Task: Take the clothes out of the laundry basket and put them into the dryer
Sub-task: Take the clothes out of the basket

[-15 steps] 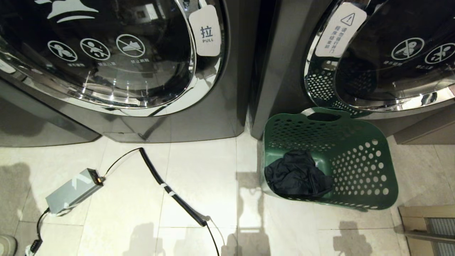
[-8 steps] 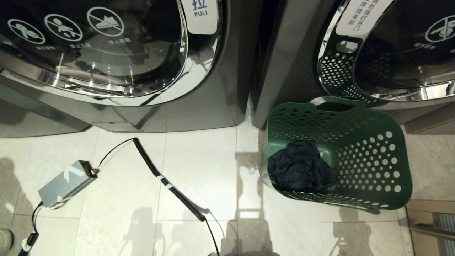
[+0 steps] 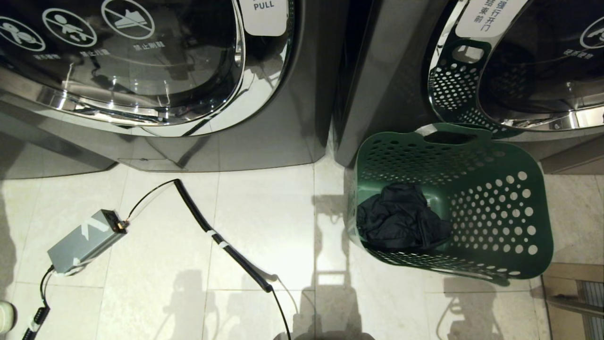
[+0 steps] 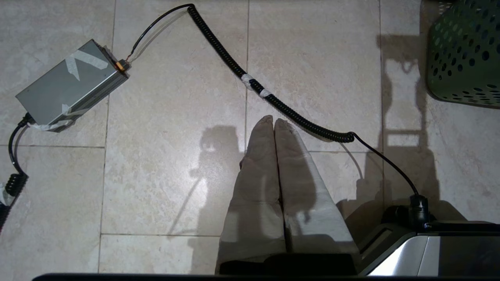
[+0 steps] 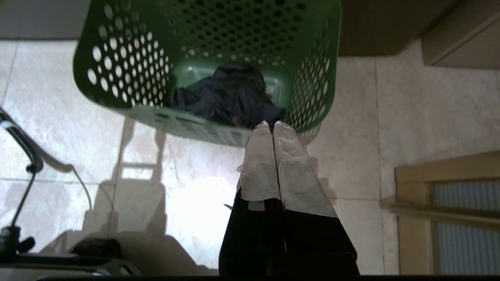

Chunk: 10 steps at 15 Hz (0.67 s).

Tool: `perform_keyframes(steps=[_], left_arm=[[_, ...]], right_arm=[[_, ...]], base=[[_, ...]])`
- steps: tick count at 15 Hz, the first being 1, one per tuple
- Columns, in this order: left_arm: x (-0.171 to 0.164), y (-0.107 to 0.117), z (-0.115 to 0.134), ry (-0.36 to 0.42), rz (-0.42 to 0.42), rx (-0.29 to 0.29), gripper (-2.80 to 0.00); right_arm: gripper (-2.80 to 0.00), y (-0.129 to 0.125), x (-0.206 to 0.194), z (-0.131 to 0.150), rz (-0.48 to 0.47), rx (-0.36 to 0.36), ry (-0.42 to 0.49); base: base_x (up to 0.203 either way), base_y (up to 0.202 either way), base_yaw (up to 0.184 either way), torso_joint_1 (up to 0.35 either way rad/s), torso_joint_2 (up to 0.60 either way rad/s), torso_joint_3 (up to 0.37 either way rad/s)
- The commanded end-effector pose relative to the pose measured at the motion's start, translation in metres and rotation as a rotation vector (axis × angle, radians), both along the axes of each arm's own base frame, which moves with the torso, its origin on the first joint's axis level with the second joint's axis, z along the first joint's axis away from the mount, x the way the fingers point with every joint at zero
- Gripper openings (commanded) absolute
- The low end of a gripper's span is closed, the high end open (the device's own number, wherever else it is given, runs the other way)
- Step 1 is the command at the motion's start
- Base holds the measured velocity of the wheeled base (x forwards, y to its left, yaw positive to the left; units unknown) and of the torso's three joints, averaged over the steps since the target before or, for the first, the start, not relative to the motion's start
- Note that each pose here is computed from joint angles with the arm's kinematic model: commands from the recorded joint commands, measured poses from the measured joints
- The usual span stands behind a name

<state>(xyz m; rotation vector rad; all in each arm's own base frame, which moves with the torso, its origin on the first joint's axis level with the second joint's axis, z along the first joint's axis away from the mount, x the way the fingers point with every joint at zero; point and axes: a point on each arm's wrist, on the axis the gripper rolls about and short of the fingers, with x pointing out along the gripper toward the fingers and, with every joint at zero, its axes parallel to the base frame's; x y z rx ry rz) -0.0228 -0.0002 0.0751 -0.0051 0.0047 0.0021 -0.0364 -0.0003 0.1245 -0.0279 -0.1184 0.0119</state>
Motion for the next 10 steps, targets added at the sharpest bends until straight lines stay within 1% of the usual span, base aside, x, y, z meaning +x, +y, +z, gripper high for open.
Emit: perform_keyframes(steps=[1, 3, 5, 7, 10], left_arm=[[0.0, 0.0, 0.0, -0.002, 0.001, 0.001, -2.8], [0.0, 0.0, 0.0, -0.002, 0.001, -0.001, -2.8], [0.0, 0.0, 0.0, -0.002, 0.001, -0.001, -2.8], [0.0, 0.0, 0.0, -0.002, 0.001, -0.001, -2.8], [0.0, 0.0, 0.0, 0.0, 0.001, -0.001, -2.8]], right_arm=[[-2.8, 0.0, 0.008, 0.033, 0.0, -0.003, 0.036], [-2.8, 0.0, 0.03, 0.063, 0.001, -0.006, 0.122], [-2.8, 0.001, 0.057, 0.071, 0.005, -0.006, 0.248], [-2.8, 0.002, 0.084, 0.065, 0.023, -0.002, 0.393], [-2.8, 0.004, 0.123, 0.043, 0.101, 0.022, 0.64]], base=[[0.0, 0.0, 0.0, 0.0, 0.0, 0.0], [0.0, 0.0, 0.0, 0.0, 0.0, 0.0], [0.0, 0.0, 0.0, 0.0, 0.0, 0.0], [0.0, 0.0, 0.0, 0.0, 0.0, 0.0], [0.0, 0.0, 0.0, 0.0, 0.0, 0.0]])
